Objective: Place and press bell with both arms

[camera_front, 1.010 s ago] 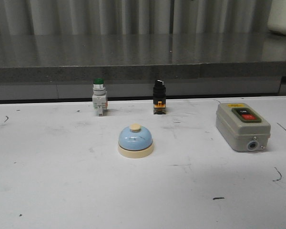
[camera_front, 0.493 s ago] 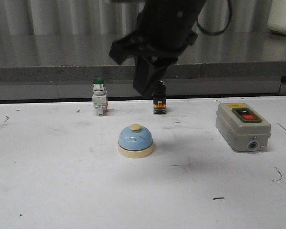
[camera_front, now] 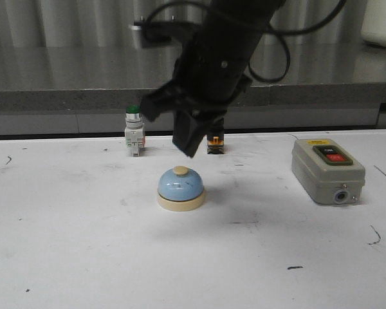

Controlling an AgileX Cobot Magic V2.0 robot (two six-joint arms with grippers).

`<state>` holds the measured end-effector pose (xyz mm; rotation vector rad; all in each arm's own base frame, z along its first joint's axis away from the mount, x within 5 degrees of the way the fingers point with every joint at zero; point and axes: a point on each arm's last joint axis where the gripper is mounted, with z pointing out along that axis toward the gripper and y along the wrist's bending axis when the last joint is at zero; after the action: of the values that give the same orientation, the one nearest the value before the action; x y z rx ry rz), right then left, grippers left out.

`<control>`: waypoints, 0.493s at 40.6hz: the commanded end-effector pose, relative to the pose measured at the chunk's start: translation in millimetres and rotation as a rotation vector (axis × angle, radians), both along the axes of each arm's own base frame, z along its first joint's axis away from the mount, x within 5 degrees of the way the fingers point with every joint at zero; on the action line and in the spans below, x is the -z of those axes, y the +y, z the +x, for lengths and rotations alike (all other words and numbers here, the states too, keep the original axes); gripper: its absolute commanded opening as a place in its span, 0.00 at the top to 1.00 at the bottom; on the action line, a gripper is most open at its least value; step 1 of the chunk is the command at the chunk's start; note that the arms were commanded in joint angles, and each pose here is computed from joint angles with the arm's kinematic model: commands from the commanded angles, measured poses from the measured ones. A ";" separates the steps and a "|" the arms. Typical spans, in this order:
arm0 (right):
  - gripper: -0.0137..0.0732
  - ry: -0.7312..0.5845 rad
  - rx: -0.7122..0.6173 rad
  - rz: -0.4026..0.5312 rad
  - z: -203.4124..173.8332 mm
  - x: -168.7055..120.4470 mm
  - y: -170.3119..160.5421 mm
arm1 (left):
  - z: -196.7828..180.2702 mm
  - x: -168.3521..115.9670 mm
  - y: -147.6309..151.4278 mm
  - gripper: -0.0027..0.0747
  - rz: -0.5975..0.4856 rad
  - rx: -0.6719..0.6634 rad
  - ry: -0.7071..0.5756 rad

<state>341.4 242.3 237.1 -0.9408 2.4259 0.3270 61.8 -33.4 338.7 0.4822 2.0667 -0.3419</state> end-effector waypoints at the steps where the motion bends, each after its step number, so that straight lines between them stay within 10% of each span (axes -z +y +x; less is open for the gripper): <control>1: 0.92 -0.153 -0.010 0.107 -17.8 -76.4 -10.1 | 2.2 -12.4 -2.2 0.26 -0.050 0.007 -0.069; 20: 0.92 -0.330 0.004 0.199 -108.2 -176.3 -83.1 | 2.2 -12.4 -2.2 0.26 -0.050 0.007 -0.069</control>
<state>254.0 180.0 387.3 -0.8773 2.1589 0.3819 61.8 -33.4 338.7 0.4822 2.0667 -0.3419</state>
